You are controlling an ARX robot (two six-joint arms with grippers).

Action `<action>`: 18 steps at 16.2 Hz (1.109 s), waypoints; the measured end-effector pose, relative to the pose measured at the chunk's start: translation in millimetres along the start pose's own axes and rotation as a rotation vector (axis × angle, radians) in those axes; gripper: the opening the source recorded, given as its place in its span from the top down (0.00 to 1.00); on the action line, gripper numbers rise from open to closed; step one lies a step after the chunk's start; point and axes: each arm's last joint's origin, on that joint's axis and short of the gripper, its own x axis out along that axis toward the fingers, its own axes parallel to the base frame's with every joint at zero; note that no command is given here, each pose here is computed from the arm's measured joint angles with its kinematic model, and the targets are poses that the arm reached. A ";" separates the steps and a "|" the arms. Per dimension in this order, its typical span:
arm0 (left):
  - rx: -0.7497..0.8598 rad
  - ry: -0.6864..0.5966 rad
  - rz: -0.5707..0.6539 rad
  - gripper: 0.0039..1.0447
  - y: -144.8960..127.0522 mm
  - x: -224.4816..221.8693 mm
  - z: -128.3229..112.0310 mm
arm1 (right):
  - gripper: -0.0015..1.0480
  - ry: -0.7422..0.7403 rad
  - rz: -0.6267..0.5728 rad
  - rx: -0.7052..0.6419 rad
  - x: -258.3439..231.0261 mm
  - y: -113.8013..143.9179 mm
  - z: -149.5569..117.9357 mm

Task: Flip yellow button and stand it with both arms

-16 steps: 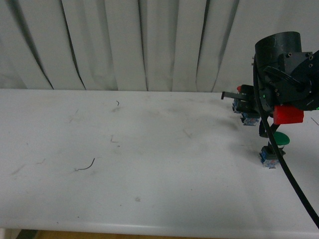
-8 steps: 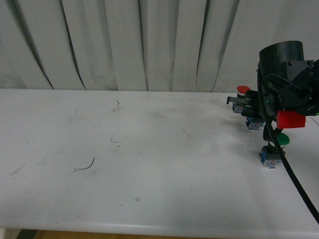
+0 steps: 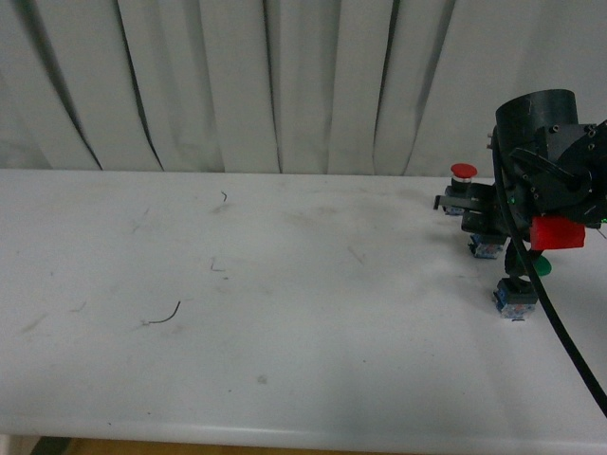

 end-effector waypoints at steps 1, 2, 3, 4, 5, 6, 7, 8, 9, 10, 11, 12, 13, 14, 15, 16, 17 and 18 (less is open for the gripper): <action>0.000 0.000 0.000 0.06 0.0 0.0 0.0 | 0.68 0.003 0.003 -0.002 0.5 1.0 -0.2; 0.000 0.000 0.000 0.06 0.0 0.0 0.0 | 0.68 0.004 0.008 -0.005 1.7 3.9 -1.2; 0.000 0.000 0.000 0.06 0.0 0.0 0.0 | 0.68 0.000 0.007 -0.004 2.4 4.3 -0.8; 0.000 0.000 0.000 0.06 0.0 0.0 0.0 | 0.68 -0.002 0.008 -0.005 2.6 4.5 -0.7; 0.000 0.000 0.000 0.06 0.0 0.0 0.0 | 0.58 -0.001 0.008 -0.010 2.6 4.5 -0.7; 0.000 0.000 0.000 0.06 0.0 0.0 0.0 | 0.46 -0.001 0.009 -0.011 2.6 4.6 -0.8; 0.000 0.000 0.000 0.06 0.0 0.0 0.0 | 0.37 -0.002 0.009 -0.011 2.7 4.4 -0.6; 0.000 0.000 0.000 0.06 0.0 0.0 0.0 | 0.31 -0.003 0.010 -0.011 2.7 4.5 -0.4; 0.000 0.000 0.000 0.06 0.0 0.0 0.0 | 0.22 -0.004 0.010 -0.013 2.7 4.6 0.0; 0.000 0.000 0.000 0.06 0.0 0.0 0.0 | 0.15 -0.004 0.010 -0.013 2.7 4.7 0.2; 0.000 0.000 0.000 0.06 0.0 0.0 0.0 | 0.08 -0.008 0.011 -0.013 2.7 4.8 0.5; 0.000 0.000 0.000 0.06 0.0 0.0 0.0 | 0.05 -0.015 0.014 -0.010 2.6 4.8 1.4; 0.000 0.000 0.000 0.06 0.0 0.0 0.0 | 0.07 -0.026 0.020 -0.005 2.6 4.9 2.6; 0.000 0.000 0.000 0.06 0.0 0.0 0.0 | 0.06 -0.036 0.030 -0.001 1.1 4.6 3.5; 0.000 0.000 0.000 0.06 0.0 0.0 0.0 | 0.06 -0.042 0.040 0.001 -2.2 4.0 4.6; 0.000 0.000 0.000 0.06 0.0 0.0 0.0 | 0.06 -0.057 0.064 0.008 -10.4 2.7 8.8; 0.000 0.000 0.000 0.06 0.0 0.0 0.0 | 0.06 -0.080 0.086 0.020 -19.6 -1.1 16.1; 0.000 0.000 0.000 0.06 0.0 0.0 0.0 | 0.06 -0.115 0.105 0.035 -31.3 -5.7 26.2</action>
